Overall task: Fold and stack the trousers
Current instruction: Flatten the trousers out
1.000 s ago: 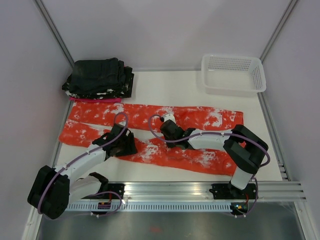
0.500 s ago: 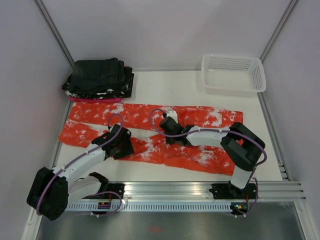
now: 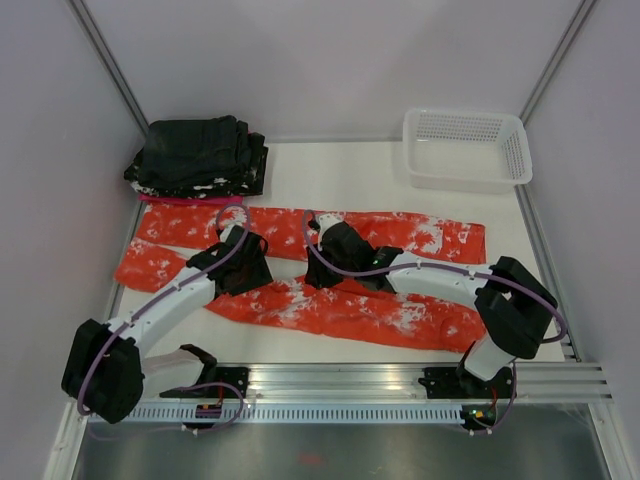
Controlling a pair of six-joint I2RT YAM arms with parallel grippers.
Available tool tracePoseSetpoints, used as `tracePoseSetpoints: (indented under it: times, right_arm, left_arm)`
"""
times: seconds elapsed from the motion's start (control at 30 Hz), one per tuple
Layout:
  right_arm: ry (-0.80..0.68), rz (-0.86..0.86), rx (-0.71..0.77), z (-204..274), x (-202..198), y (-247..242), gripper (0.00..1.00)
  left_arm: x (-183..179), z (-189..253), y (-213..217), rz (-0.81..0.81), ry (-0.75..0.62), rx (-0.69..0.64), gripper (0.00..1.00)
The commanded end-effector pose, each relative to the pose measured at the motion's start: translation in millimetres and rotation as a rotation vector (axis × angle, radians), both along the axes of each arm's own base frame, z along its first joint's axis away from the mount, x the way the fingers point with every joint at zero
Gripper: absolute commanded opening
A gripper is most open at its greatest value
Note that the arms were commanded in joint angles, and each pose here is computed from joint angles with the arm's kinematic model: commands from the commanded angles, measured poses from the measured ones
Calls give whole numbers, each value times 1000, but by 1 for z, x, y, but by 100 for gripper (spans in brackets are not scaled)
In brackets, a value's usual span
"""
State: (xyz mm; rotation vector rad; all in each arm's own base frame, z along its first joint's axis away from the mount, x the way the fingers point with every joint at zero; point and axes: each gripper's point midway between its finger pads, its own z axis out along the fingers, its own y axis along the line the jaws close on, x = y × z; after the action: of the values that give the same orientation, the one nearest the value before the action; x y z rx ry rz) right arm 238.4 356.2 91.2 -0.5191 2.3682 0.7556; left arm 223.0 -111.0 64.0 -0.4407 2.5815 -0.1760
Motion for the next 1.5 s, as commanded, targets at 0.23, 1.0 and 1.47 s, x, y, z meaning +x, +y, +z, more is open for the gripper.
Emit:
tracePoseSetpoints:
  times: [0.23,1.0,1.47]
  right_arm:
    - [-32,101,-20,-26,-5,43,32]
    - [-174,-214,-22,34,11,-27,37]
    - [-31,-628,-253,-2,27,-184,58]
  left_arm:
    - [46,-27,7,81,-19,64,58]
    - [103,-50,37,119,-46,106,2]
    - [109,26,9,-55,-176,-33,43]
